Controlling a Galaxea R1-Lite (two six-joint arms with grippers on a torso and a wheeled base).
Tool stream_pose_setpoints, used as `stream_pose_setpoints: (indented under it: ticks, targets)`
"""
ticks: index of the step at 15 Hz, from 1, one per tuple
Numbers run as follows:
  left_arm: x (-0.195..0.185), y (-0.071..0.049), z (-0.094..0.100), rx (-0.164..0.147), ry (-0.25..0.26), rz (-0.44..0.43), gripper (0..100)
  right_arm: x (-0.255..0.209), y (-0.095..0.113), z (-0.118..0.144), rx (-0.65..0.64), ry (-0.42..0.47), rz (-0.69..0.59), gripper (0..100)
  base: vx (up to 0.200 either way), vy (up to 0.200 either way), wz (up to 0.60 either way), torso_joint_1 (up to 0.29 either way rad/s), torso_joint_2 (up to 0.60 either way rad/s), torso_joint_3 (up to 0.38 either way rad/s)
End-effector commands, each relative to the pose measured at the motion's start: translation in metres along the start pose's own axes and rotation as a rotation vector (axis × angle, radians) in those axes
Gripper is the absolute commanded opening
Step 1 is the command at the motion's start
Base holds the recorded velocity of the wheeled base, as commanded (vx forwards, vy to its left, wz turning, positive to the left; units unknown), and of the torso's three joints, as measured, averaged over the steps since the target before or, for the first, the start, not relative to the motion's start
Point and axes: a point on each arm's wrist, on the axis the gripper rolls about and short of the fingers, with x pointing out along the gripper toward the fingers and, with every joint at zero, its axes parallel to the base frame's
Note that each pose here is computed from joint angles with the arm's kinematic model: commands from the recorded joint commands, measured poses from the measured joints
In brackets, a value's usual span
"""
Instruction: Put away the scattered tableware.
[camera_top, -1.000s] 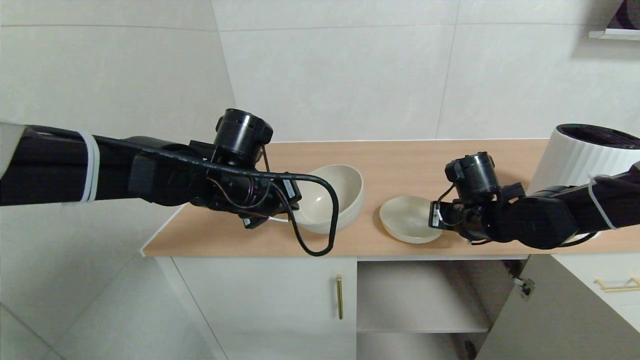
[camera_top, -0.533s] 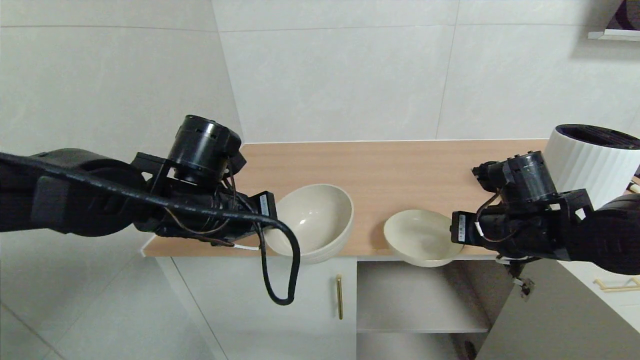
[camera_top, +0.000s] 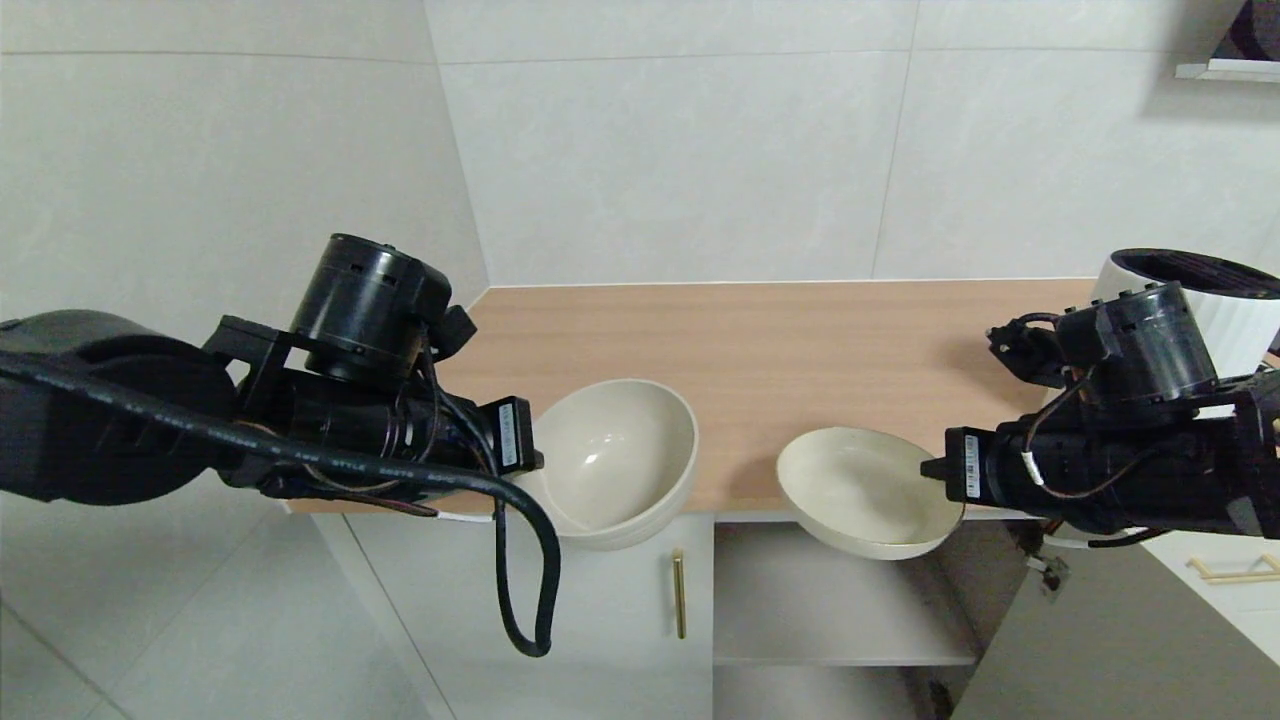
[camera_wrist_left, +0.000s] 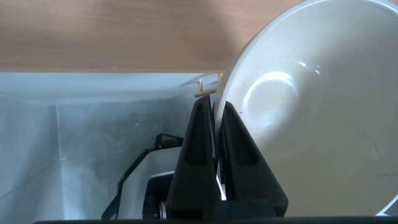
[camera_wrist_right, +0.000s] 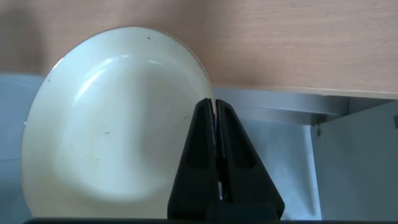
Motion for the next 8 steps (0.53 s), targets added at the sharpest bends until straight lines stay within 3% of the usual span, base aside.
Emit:
stream_pose_setpoints:
  ticks: [1,4,8]
  targets:
    - [0.0014,0.0003,-0.0004,-0.001,0.003,0.002,0,-0.0033,0.0002,0.0008,0.0,-0.009,0.005,0,-0.2,0.0,0.0,0.002,0.0,0.002]
    - [0.0021,0.0006,-0.0008,0.0,0.005,0.005,0,0.0002,-0.0008,-0.0021,-0.005,0.003,-0.002,0,-0.2,0.0,0.0,0.004,0.01,0.004]
    - [0.0026,0.0007,-0.0009,0.01,0.005,0.008,0,0.0059,-0.0012,-0.004,-0.006,0.017,-0.011,0,0.0,0.0,0.0,0.0,0.0,0.0]
